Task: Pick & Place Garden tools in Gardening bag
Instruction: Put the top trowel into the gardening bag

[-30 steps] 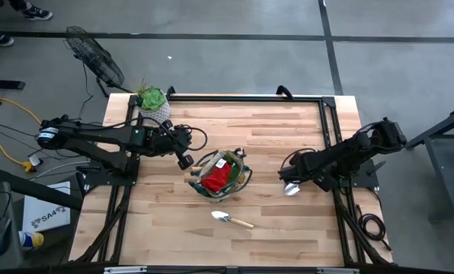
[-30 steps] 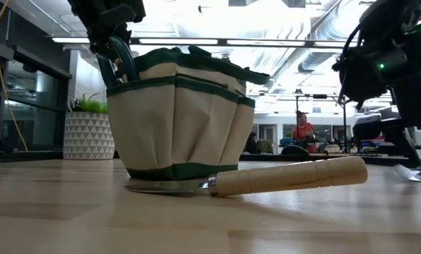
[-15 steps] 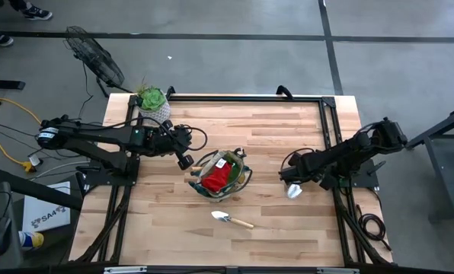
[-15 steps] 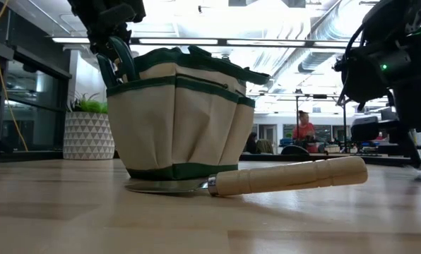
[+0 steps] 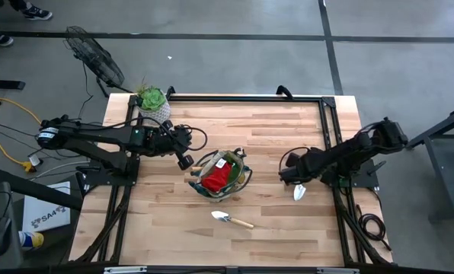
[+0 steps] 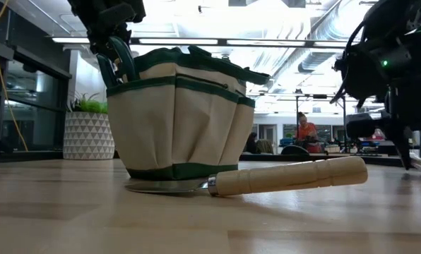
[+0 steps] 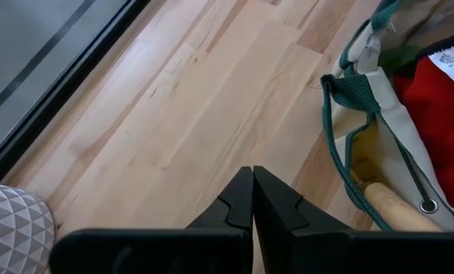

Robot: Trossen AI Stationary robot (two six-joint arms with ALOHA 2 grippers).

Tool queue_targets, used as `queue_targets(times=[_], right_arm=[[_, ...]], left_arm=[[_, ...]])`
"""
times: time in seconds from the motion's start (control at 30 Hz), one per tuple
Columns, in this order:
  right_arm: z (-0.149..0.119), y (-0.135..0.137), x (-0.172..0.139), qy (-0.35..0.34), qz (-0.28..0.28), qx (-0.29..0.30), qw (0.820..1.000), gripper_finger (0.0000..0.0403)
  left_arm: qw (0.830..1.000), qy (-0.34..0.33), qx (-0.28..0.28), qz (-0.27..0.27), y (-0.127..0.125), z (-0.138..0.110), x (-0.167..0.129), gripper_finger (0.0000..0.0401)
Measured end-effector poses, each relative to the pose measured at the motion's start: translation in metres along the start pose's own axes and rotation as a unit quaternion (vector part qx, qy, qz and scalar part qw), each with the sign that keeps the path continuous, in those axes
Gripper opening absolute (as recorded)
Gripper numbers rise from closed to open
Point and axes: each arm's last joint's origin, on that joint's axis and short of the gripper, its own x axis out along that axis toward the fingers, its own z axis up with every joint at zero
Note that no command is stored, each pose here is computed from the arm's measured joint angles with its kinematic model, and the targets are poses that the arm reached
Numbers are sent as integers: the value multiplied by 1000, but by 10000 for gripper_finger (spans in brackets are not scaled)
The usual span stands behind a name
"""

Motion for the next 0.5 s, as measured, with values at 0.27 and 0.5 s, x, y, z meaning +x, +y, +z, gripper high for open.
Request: queue_targets(times=[0.27, 0.5], right_arm=[[3, 6, -26, -35, 120, -40, 991, 60], [6, 12, -63, -114, 262, -76, 955, 60]], left_arm=[[1000, 3, -9, -6, 0, 0, 0, 0], [1000, 9, -21, -20, -1, 0, 0, 0]])
